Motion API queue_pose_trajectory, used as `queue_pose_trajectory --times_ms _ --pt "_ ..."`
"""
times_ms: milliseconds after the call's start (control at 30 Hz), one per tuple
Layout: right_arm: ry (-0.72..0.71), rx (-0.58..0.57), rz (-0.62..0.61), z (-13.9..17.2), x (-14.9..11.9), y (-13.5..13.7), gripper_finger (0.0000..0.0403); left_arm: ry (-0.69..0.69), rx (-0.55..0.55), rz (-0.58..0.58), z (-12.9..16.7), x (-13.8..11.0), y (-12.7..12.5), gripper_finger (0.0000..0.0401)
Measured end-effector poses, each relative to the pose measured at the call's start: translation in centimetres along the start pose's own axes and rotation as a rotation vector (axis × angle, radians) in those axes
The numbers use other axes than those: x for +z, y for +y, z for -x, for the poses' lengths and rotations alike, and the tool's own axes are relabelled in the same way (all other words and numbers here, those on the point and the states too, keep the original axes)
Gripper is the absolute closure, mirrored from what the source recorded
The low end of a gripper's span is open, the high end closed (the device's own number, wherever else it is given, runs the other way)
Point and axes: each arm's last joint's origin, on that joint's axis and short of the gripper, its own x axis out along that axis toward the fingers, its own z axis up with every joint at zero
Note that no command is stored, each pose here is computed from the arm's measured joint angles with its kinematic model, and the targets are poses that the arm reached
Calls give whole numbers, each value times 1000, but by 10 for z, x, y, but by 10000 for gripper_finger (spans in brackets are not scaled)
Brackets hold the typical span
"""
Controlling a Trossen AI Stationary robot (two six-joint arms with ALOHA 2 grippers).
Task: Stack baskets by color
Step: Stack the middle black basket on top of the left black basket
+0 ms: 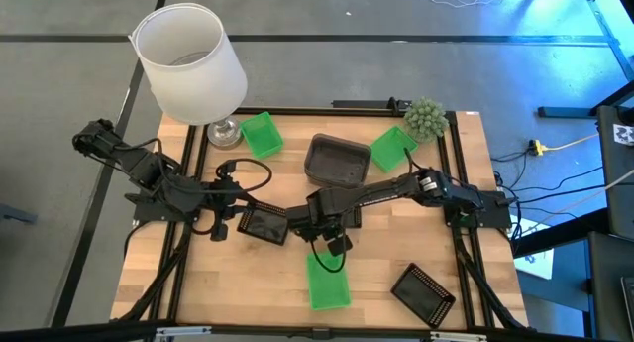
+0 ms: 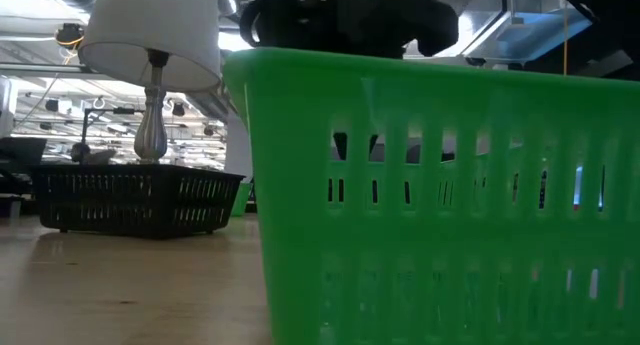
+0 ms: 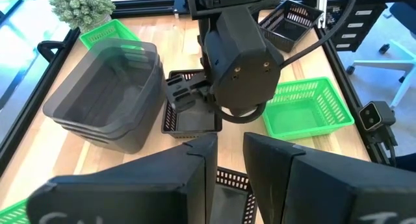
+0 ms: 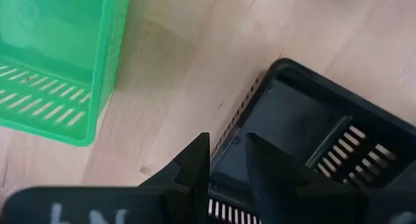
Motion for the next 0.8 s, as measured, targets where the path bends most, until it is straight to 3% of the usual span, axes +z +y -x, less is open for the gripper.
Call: queue_pose_trajectory --times_ms 300,600,800 --pt "28 4 -39 -14 -3 0 305 0 0 0 0 0 0 335" --pt "22 -13 -43 -50 -6 -2 308 -1 0 0 0 0 0 335" --pt "4 -22 -74 -48 -4 -5 389 -2 0 1 0 0 0 335"
